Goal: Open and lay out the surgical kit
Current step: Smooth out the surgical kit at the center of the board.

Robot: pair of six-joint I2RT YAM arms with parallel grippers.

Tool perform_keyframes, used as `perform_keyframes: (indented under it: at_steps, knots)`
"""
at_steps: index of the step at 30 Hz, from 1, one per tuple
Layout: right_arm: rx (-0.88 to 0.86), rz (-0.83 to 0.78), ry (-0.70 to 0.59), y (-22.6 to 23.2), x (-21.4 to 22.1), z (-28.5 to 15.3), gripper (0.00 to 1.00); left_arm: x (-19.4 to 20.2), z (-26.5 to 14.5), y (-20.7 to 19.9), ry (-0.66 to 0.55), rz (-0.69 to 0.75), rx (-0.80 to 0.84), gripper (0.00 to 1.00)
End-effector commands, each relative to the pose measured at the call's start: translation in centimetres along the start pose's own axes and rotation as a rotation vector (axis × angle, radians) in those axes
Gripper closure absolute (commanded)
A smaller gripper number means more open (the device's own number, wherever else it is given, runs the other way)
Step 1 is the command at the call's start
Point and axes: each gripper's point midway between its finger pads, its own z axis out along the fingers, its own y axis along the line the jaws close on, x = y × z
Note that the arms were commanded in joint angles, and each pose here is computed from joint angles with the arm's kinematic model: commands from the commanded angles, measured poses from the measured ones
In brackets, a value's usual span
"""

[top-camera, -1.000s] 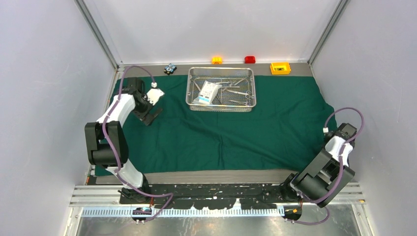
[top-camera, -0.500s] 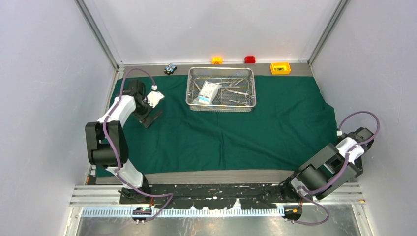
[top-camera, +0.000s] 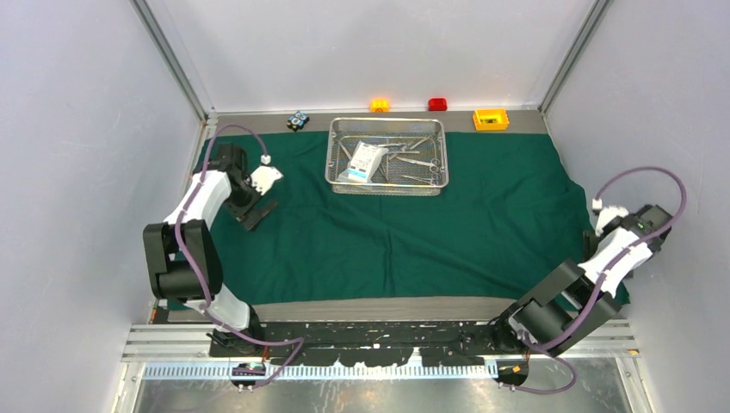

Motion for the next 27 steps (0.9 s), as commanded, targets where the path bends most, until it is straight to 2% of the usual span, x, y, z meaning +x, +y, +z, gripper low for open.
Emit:
perform_keyframes:
  at_steps: [1,6,13,24,27]
  knots:
    - [-0.182,-0.05,-0.212,5.6,-6.4,-3.0,0.49,3.5,-2.9,-2.1,0.02,0.018,0.076,0.01]
    - [-0.172,-0.225,-0.288,10.9,-11.3,-3.8,0.49,8.0,-3.9,-3.6,0.072,-0.025,0.137,0.01]
    - [-0.225,-0.361,-0.295,16.3,-15.1,-3.9,0.5,13.6,-4.3,-6.3,0.156,-0.088,0.239,0.0]
    - [-0.099,-0.534,-0.238,18.9,-16.5,-1.8,0.52,17.3,-2.2,-9.7,0.208,-0.136,0.353,0.01]
    - [-0.082,-0.549,-0.235,18.8,-16.7,-1.6,0.52,18.0,-1.1,-10.0,0.227,-0.153,0.382,0.05]
